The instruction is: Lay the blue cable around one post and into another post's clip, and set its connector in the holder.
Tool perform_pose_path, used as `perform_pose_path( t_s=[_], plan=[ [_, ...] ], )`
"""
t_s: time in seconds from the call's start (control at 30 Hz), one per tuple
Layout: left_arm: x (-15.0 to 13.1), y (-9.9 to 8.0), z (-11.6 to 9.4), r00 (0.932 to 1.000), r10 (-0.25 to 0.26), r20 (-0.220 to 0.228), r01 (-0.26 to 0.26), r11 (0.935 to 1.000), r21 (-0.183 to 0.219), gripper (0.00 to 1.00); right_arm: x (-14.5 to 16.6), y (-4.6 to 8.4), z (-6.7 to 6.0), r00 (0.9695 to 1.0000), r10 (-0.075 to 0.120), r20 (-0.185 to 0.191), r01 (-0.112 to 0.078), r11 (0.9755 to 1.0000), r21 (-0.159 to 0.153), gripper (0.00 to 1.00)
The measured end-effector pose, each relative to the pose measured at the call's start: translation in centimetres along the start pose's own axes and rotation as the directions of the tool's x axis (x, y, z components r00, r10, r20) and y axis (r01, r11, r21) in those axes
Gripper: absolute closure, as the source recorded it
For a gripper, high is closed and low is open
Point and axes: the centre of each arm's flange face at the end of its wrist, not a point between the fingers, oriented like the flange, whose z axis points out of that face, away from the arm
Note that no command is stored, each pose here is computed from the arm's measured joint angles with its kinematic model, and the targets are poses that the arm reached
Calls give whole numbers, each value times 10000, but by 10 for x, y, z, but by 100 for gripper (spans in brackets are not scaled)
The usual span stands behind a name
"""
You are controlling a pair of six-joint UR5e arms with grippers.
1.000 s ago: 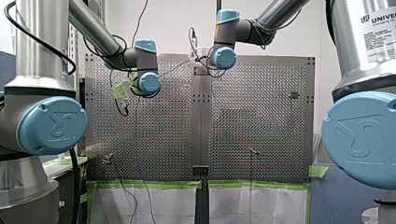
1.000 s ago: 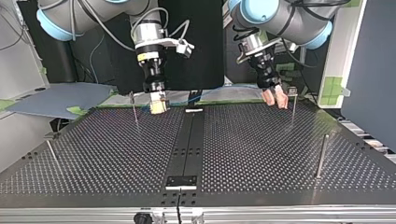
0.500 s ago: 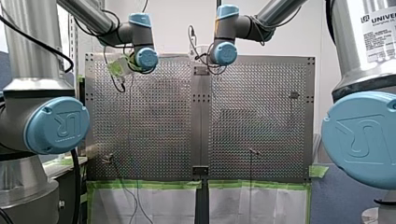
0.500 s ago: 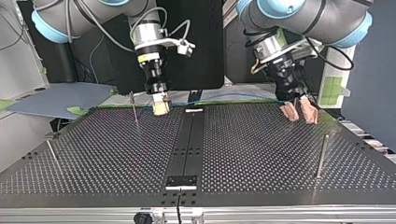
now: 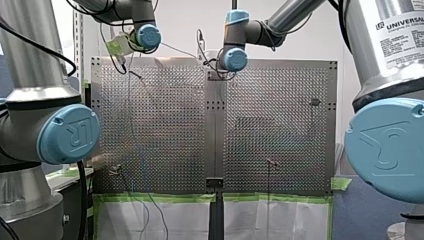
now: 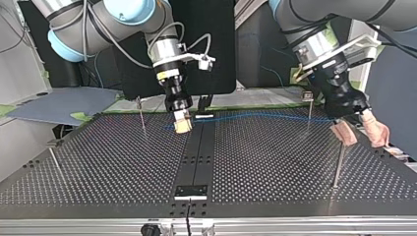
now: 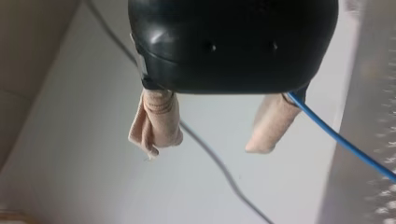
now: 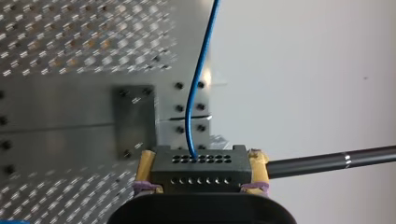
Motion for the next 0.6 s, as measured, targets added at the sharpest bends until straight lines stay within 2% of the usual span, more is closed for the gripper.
perform_pose_path(
  t_s=[0.13,0.3,0.43,0.6],
  plan=[
    [-30,-2,10,9984,-444,340,440,9989,137,0,11,-4,8,9996,56,-273,-53,9999,112,100],
    [-69,-3,22,9922,-999,739,974,9946,362,0,25,-9,15,9985,115,-528,-103,9997,219,100],
    [-74,-3,38,9917,-1087,685,1061,9936,397,0,30,-15,18,9976,170,-669,-148,9993,330,100],
    [-68,0,64,9949,-908,434,894,9954,339,0,33,-20,20,9971,211,-734,-181,9990,416,100]
  ],
)
